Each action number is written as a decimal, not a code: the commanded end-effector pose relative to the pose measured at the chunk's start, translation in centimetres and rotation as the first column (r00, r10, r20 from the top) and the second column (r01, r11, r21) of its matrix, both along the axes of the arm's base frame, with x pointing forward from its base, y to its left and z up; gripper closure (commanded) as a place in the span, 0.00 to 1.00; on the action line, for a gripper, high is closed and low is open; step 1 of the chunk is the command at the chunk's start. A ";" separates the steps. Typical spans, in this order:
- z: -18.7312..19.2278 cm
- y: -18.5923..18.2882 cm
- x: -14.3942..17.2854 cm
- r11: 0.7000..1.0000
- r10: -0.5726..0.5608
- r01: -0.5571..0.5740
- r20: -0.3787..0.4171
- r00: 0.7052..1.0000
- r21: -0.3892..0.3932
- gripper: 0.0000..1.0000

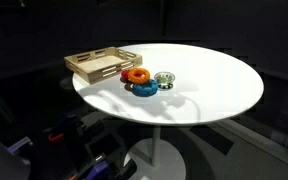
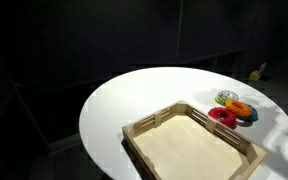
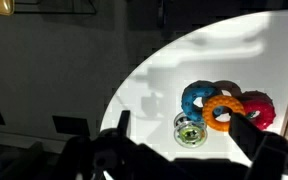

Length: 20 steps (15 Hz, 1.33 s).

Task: Put the orange ring in the crate

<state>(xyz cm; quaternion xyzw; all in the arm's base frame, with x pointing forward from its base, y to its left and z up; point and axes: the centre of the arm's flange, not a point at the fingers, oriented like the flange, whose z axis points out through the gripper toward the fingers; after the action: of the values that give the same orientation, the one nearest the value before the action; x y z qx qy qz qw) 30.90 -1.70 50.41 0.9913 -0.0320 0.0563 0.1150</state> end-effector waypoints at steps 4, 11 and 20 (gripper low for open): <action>0.0 0.0 0.0 1.000 0.000 0.000 0.000 1.000 0.000 0.00; 2.4 0.3 2.1 1.000 0.007 -0.007 0.065 0.998 -0.002 0.00; 4.0 1.2 7.4 0.999 0.014 -0.018 0.101 0.995 0.042 0.00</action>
<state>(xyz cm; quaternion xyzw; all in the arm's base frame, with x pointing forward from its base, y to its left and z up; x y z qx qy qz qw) 35.47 -0.89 54.16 0.9875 -0.0217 0.1145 0.1065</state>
